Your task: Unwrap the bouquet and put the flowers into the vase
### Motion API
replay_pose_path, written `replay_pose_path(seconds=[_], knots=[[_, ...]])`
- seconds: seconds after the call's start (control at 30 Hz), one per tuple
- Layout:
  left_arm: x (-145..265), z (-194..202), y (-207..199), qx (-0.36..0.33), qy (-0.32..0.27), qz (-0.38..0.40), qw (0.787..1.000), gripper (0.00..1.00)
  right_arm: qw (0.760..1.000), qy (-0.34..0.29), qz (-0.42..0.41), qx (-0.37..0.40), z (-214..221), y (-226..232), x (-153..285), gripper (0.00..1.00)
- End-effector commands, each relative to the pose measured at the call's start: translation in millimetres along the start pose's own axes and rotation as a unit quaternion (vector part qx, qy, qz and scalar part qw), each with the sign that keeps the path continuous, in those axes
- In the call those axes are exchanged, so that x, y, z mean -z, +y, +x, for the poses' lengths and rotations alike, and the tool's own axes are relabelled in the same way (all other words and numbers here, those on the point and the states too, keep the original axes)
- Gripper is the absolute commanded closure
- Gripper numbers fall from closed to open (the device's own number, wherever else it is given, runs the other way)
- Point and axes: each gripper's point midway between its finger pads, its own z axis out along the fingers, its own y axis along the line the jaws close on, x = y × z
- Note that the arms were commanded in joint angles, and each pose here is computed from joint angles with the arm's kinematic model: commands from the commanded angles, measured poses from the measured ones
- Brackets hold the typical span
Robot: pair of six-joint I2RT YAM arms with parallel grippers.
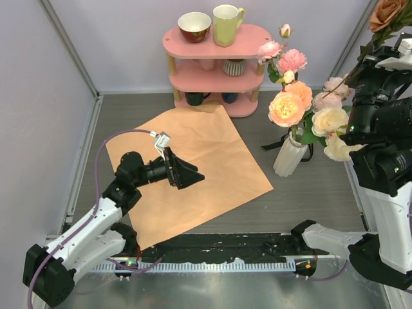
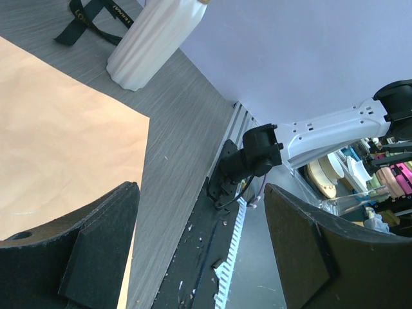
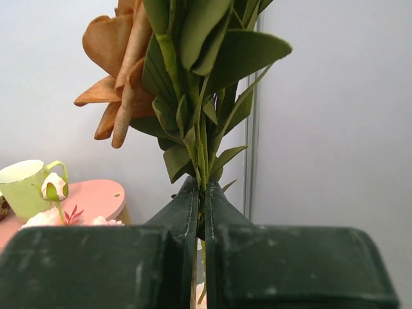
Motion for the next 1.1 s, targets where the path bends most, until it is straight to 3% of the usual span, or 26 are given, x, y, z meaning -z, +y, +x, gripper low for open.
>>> replay_pose_path(seconds=[0.0,0.3,0.47,0.9,1.07], knots=[[-1.3,-7.4,-9.5,-0.02,-0.011,0.022,1.0,0.18,1.0,0.008,-0.012,-0.018,3.0,-1.4,6.9,0.99],[-1.6,-6.9,-9.2,-0.018,-0.01,0.021,1.0,0.18,0.998,-0.033,-0.022,-0.05,-40.3,-7.4,5.0,0.99],[-1.1,-7.8,-9.8,-0.021,-0.013,0.021,0.999,0.18,0.996,-0.022,-0.046,-0.07,-37.3,-1.5,10.6,0.99],[-1.2,-6.0,-11.4,-0.019,-0.008,0.022,1.0,0.18,0.995,0.085,-0.057,-0.013,65.8,14.9,29.3,0.99],[-1.4,-6.1,-11.3,-0.019,-0.008,0.022,1.0,0.18,0.994,0.096,-0.053,-0.008,86.3,15.2,34.4,0.99]])
